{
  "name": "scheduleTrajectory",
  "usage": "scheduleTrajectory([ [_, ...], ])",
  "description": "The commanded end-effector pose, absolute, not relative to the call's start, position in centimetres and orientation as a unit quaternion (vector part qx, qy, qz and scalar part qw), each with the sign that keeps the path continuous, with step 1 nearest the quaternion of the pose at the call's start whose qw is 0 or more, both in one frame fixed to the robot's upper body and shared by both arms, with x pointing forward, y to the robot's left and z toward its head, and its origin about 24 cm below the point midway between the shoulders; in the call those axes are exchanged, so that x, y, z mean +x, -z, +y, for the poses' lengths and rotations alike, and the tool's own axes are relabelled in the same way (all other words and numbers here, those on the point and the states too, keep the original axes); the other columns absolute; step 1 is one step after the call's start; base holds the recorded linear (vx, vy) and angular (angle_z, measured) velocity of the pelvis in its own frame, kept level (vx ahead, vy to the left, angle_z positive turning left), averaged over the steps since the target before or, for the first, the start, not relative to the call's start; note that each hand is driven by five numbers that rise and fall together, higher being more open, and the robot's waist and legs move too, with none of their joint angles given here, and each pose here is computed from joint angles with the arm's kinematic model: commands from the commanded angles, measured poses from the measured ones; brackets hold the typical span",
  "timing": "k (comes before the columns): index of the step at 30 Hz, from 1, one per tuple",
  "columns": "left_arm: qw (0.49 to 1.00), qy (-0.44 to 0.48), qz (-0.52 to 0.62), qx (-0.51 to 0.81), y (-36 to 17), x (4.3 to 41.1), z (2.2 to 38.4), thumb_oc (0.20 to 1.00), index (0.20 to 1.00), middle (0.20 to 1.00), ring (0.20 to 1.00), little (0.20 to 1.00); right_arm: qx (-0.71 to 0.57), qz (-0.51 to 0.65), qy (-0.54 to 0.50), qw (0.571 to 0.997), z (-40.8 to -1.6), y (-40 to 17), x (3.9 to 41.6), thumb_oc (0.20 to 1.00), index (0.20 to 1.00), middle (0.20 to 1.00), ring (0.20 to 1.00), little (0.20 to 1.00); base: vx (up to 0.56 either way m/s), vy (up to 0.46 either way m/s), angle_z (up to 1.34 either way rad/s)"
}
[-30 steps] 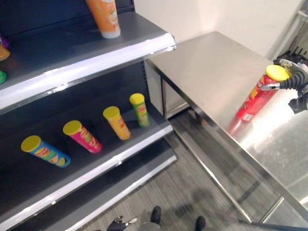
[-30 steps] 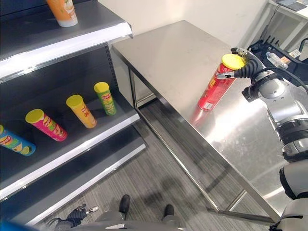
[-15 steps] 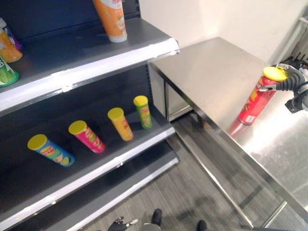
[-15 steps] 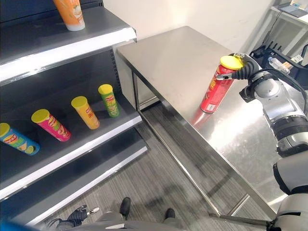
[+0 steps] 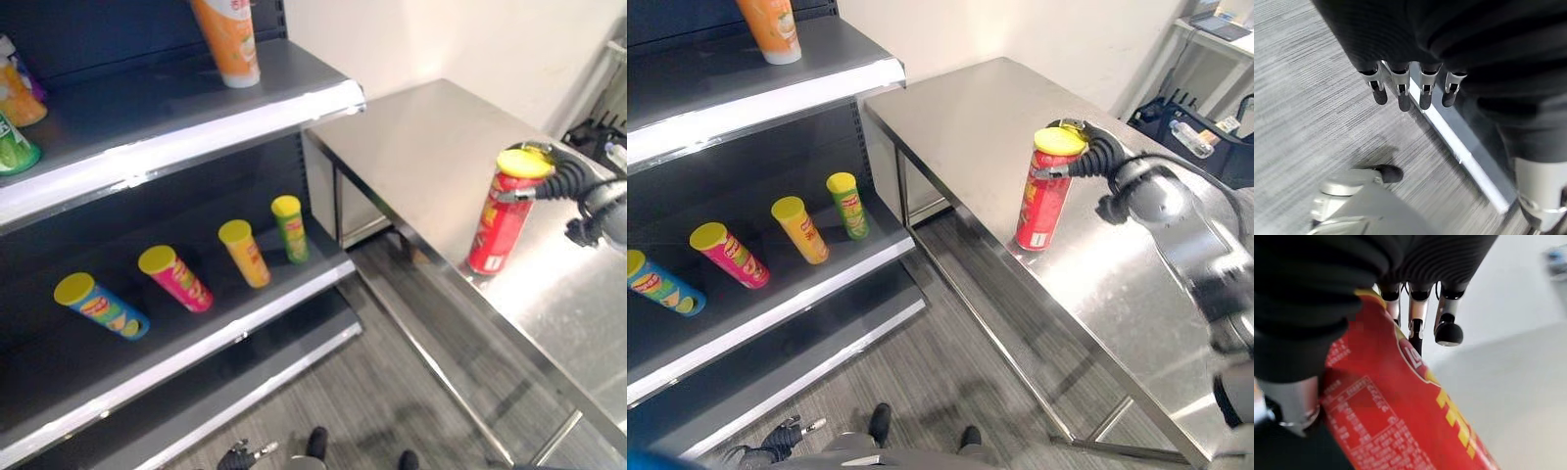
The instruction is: Put the goods on the table back onto the shelves and tidy them up.
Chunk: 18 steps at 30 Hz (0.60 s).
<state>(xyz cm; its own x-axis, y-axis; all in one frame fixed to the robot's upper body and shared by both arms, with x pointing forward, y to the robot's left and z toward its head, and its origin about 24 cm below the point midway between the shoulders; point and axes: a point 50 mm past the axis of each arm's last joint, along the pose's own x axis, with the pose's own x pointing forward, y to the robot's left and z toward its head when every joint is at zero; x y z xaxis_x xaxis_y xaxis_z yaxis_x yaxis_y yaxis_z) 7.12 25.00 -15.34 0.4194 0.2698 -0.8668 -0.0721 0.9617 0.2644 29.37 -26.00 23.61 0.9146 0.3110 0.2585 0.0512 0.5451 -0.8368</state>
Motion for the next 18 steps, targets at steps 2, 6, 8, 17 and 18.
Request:
scheduleTrajectory([
  [2, 0.844, -0.096, 0.510, 0.137, 14.7, 9.1, 26.1, 1.000, 1.000, 1.000, 1.000, 1.000, -0.522, -0.317, -0.005, 0.792, -25.7, -28.8, 27.7, 0.200, 0.200, 0.200, 0.200, 0.200, -0.04, -0.090, 0.00],
  [6, 0.850, -0.105, 0.499, 0.131, 14.4, 9.5, 26.3, 1.000, 1.000, 1.000, 1.000, 1.000, -0.514, -0.374, -0.010, 0.772, -24.1, -29.2, 26.1, 0.200, 0.200, 0.200, 0.200, 0.200, -0.10, -0.125, 0.06],
  [8, 0.858, -0.108, 0.486, 0.126, 14.0, 10.0, 26.5, 1.000, 1.000, 1.000, 1.000, 1.000, -0.503, -0.398, -0.013, 0.767, -23.5, -29.3, 25.5, 0.200, 0.200, 0.200, 0.200, 0.200, -0.19, -0.165, 0.33],
  [17, 0.869, -0.132, 0.466, 0.098, 13.6, 10.4, 26.5, 1.000, 1.000, 1.000, 1.000, 1.000, -0.513, -0.410, -0.040, 0.753, -21.6, -27.9, 24.7, 0.200, 0.200, 0.200, 0.200, 0.200, -0.20, 0.002, 0.94],
  [18, 0.868, -0.138, 0.467, 0.096, 13.7, 10.3, 26.5, 1.000, 1.000, 1.000, 1.000, 1.000, -0.508, -0.413, -0.046, 0.754, -21.3, -27.8, 24.7, 0.200, 0.200, 0.200, 0.200, 0.200, -0.12, 0.118, 0.34],
])
